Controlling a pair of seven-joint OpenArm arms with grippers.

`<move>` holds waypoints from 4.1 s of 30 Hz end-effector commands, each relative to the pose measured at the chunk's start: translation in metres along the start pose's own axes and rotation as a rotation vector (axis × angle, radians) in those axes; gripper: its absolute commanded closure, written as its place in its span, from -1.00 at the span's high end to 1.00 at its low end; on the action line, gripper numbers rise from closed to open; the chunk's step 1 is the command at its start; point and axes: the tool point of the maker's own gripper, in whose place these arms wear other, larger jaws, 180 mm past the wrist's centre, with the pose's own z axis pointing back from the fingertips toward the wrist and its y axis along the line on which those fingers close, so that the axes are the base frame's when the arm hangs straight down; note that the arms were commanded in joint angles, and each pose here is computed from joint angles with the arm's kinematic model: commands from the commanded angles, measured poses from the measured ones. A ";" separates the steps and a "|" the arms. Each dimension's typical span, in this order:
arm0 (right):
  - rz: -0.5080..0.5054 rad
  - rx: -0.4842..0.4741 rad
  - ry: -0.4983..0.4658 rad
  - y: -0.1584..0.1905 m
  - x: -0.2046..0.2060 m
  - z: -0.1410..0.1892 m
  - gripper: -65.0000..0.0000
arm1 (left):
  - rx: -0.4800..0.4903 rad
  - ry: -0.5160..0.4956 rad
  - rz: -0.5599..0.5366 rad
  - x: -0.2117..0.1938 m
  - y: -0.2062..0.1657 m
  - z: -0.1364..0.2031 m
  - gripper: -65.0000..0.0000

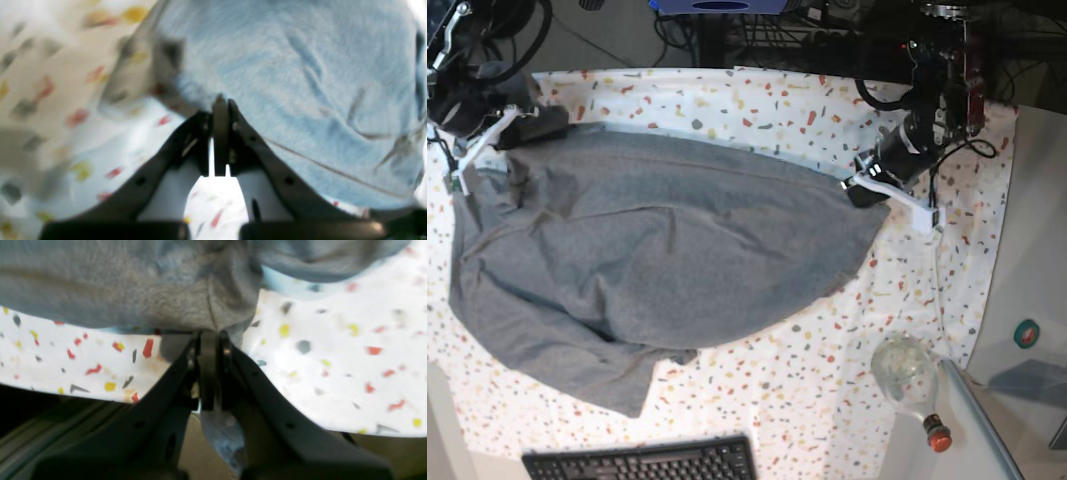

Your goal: Layout the t-shirt on the table in an organized manner, then fold the t-shirt properly

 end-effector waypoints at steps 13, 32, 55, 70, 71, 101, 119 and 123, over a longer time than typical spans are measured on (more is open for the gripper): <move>-0.129 -0.002 -0.417 -0.090 0.291 0.037 -1.00 | -0.184 -0.300 -0.433 0.246 -0.217 -0.060 -1.00; 0.082 -0.380 -0.549 -0.121 0.297 0.176 -1.00 | -0.385 -0.576 -0.376 0.282 -0.273 0.053 -1.00; -0.284 -0.098 0.022 -0.101 0.018 -0.012 -0.77 | 0.041 0.016 -0.243 -0.025 -0.008 -0.033 -1.00; -0.119 -0.049 -0.276 -0.108 0.151 -0.034 -1.00 | 0.083 0.091 -0.226 -0.064 0.017 -0.019 -1.00; -0.159 -0.035 -0.276 -0.114 0.154 -0.043 -1.00 | 0.079 0.086 -0.228 -0.062 0.015 -0.018 -1.00; -0.403 -0.322 -0.315 -0.208 0.140 -0.057 -1.00 | 0.012 0.011 -0.259 -0.044 -0.013 0.006 -1.00; -0.048 -0.239 -0.186 -0.109 0.049 0.050 0.27 | 0.070 0.014 -0.224 -0.048 -0.001 0.008 -0.04; -0.140 -0.173 -0.114 -0.109 0.024 0.020 0.33 | 0.070 0.014 -0.224 -0.048 0.000 0.008 0.28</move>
